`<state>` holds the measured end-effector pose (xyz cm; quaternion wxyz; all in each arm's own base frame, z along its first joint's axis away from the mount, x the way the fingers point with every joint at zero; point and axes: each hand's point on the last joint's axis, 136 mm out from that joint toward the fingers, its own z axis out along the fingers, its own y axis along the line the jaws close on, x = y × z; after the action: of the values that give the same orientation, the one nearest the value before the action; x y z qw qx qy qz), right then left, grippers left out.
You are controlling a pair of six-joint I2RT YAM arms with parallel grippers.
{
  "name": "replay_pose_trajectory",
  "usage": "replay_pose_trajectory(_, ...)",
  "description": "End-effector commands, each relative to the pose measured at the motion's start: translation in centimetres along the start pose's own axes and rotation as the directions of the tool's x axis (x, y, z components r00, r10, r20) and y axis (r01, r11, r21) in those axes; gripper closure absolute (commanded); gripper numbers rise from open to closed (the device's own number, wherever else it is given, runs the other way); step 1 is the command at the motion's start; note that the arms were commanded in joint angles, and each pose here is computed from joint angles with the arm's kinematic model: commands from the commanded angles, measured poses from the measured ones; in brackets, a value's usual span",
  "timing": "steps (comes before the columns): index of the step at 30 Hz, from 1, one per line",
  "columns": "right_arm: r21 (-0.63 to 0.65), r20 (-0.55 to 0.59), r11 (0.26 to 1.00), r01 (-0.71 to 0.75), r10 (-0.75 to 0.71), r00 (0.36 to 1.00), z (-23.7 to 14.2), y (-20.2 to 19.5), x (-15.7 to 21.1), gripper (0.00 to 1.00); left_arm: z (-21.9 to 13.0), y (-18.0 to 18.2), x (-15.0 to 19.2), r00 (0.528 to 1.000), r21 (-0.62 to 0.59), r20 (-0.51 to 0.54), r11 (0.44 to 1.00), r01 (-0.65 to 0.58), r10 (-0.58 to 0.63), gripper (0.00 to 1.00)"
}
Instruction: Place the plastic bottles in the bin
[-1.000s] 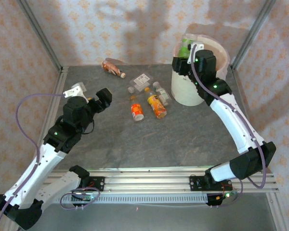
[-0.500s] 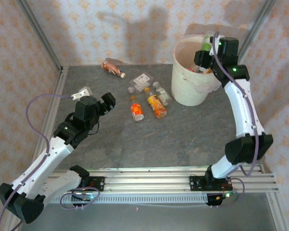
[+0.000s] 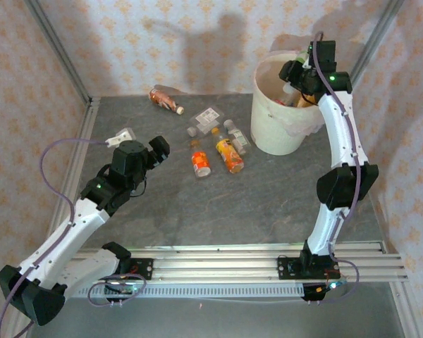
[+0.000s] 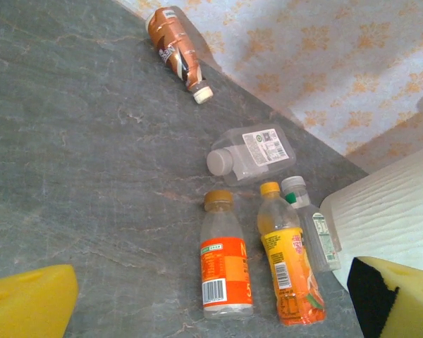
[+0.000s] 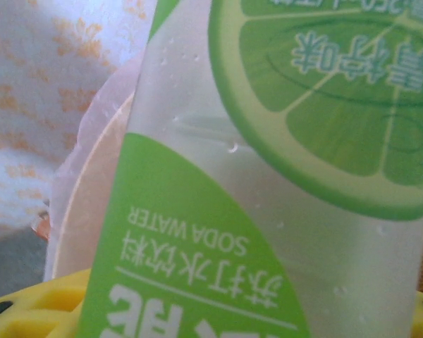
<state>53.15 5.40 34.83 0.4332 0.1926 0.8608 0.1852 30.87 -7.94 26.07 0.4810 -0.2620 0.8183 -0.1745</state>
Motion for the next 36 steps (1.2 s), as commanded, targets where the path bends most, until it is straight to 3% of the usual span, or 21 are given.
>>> replay_pose_trajectory(1,-0.010,0.095,0.987,-0.162,0.163,0.982,1.3,-0.1,-2.3,0.50,-0.1,0.9,-0.1,1.000,-0.033,0.013,0.999,0.007,-0.007,0.00)
replay_pose_trajectory(6,-0.043,0.117,0.970,-0.238,0.241,0.963,1.6,0.8,-3.6,0.22,-0.5,1.2,-0.3,1.000,-0.036,0.027,0.999,0.009,-0.008,0.00)
replay_pose_trajectory(9,-0.073,0.130,0.967,-0.243,0.251,0.959,1.1,1.5,-4.3,0.15,-0.5,1.5,-0.2,1.000,-0.042,0.029,0.999,0.012,-0.011,0.00)
replay_pose_trajectory(19,-0.170,0.114,0.960,-0.223,0.243,0.963,-0.1,3.7,-5.0,0.11,0.3,1.4,0.7,1.000,-0.040,-0.004,0.999,0.011,-0.011,0.00)
replay_pose_trajectory(24,-0.241,0.124,0.959,-0.148,0.182,0.975,-2.8,5.6,-4.9,0.08,2.0,0.3,2.6,0.994,-0.012,-0.104,1.000,-0.017,0.016,0.00)
replay_pose_trajectory(31,-0.332,0.231,0.933,0.140,-0.063,0.971,-9.8,9.4,-0.5,0.01,6.8,-1.3,7.3,0.954,-0.028,-0.298,0.999,-0.036,0.026,0.00)
replay_pose_trajectory(36,-0.387,0.298,0.900,0.199,-0.083,0.951,-13.6,8.6,3.5,0.01,10.4,-2.0,10.6,0.915,-0.045,-0.393,0.992,-0.121,0.094,0.00)
